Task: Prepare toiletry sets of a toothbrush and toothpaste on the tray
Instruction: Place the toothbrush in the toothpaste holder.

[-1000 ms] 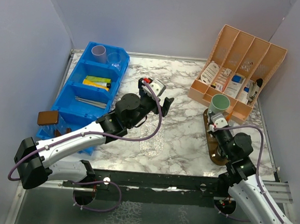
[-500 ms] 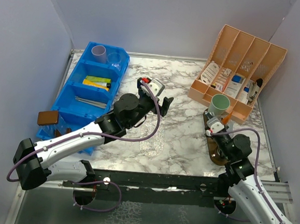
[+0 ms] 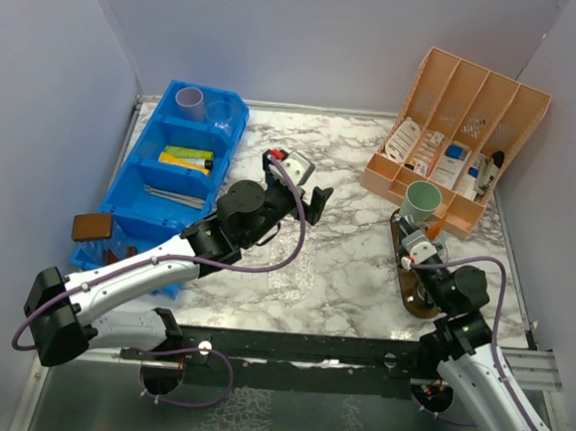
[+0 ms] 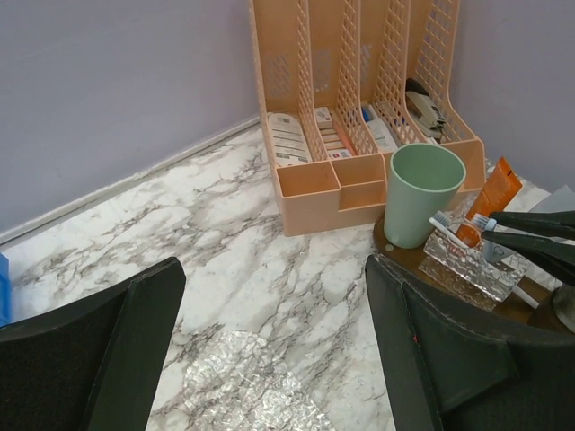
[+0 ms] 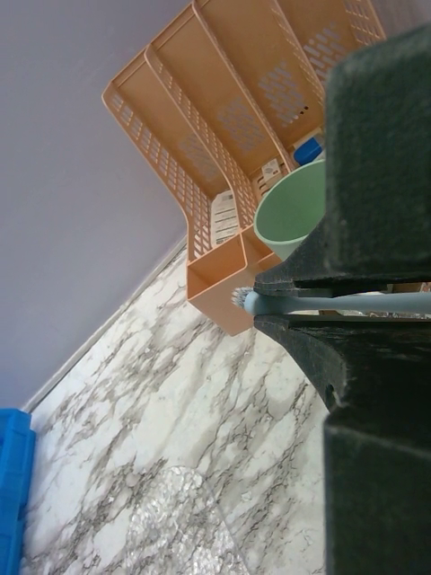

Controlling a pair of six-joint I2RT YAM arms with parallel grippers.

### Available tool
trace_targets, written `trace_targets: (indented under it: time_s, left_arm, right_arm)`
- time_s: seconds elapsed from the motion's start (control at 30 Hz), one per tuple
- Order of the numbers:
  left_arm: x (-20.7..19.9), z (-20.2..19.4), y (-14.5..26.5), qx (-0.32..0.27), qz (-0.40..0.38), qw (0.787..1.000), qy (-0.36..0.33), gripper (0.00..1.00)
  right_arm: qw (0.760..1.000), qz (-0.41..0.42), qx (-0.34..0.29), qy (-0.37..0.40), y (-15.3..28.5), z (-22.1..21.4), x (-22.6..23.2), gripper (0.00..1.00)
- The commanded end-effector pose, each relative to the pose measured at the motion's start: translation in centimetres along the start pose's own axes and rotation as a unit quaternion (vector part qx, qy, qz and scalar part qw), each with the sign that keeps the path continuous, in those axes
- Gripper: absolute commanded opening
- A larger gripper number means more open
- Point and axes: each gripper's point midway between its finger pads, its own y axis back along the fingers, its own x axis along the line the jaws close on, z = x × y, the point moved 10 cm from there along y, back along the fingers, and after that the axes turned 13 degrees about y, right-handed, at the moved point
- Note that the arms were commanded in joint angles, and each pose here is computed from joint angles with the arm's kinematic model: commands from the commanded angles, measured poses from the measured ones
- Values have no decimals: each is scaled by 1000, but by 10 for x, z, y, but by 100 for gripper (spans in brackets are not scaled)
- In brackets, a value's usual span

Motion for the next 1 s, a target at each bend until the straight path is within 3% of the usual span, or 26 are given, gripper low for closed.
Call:
trace_targets:
  time_s: [0.0, 0.53, 0.63, 0.8, 0.97]
  left_arm:
    - [-2, 4, 1, -13, -19, 1000, 14, 85]
    - [-4, -2, -2, -1, -31, 999, 18, 85]
    - [-4, 0, -1, -6, -30, 999, 18, 85]
    - [-4, 5, 2, -14, -32, 999, 19, 85]
    - [-3, 7, 4, -18, -27, 999, 16, 85]
  right_arm:
    - [1000, 8, -6, -11, 0, 1, 2, 1]
    - [1000, 10, 9, 5, 0, -5, 4, 2]
    - [1000, 10, 17, 3, 0, -7, 5, 9]
    - [1000, 3, 17, -6, 2, -4, 2, 30]
    - [999, 0, 13, -45, 6, 10, -8, 36]
